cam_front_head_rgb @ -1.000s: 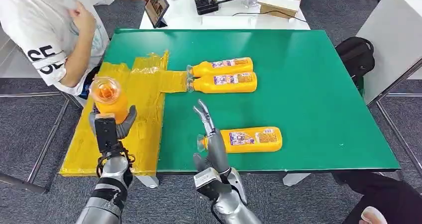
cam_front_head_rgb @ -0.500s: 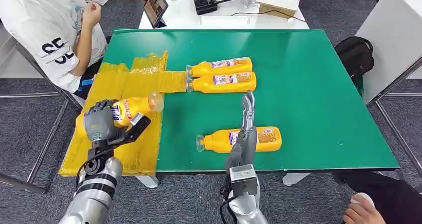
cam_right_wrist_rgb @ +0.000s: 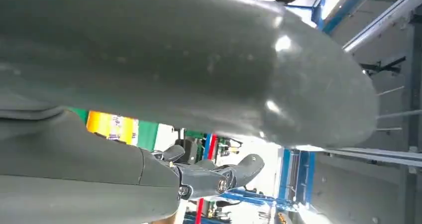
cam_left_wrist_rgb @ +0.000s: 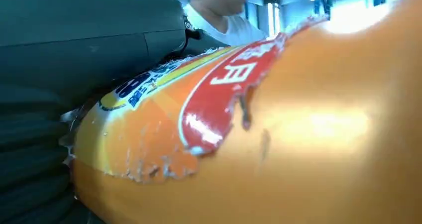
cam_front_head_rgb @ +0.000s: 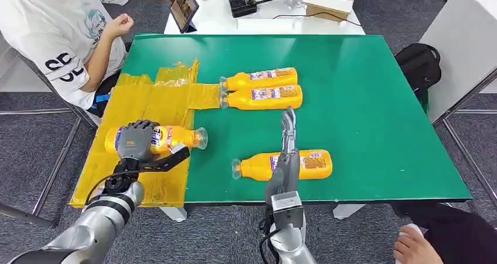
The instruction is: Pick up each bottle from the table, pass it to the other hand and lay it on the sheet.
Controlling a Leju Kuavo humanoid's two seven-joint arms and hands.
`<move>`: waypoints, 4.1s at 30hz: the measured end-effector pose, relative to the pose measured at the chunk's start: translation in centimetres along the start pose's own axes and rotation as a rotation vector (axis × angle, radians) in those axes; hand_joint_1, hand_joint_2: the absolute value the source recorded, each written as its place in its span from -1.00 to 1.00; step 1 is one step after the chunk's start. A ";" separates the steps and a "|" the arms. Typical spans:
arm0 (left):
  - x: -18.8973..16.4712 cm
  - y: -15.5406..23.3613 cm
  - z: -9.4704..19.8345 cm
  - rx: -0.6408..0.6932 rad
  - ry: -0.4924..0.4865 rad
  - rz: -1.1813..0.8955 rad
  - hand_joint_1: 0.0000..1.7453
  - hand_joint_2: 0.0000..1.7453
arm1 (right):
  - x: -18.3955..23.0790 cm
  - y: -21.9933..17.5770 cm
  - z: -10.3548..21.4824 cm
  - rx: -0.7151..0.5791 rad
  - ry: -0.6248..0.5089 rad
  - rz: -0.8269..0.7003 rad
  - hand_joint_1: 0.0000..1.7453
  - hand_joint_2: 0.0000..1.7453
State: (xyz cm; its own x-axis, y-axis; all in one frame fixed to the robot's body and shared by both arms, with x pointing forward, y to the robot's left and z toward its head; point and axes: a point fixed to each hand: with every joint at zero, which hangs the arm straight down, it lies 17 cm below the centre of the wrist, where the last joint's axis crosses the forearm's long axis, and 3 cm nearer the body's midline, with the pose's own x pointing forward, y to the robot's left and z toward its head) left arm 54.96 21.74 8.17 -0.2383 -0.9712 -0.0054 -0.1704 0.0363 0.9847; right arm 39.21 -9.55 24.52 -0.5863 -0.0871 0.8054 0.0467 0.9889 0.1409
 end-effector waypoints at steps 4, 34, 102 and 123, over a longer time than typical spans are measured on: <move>-0.4 -1.9 0.4 -0.091 0.008 0.011 1.00 1.00 | -0.5 0.5 0.2 0.025 0.008 0.003 -1.00 -1.00; -3.0 -3.9 0.6 -0.210 0.170 0.401 -1.00 -1.00 | -4.5 2.5 1.9 0.100 0.112 0.001 -1.00 -1.00; 5.4 18.6 10.1 0.858 0.096 1.173 -1.00 1.00 | -21.2 -14.1 5.3 0.641 0.510 0.851 -1.00 1.00; 7.4 16.4 8.5 0.758 0.069 1.252 -1.00 1.00 | -24.2 -24.7 2.5 0.668 0.729 1.046 -1.00 1.00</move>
State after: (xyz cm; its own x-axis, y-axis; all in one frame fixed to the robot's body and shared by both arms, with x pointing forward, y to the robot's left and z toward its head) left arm 42.32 17.16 22.84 -0.5642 -0.2209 0.7956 -0.3475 0.9376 0.0139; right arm 50.21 -31.62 0.13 0.0257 0.8617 0.5067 -0.3114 0.4885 -0.8151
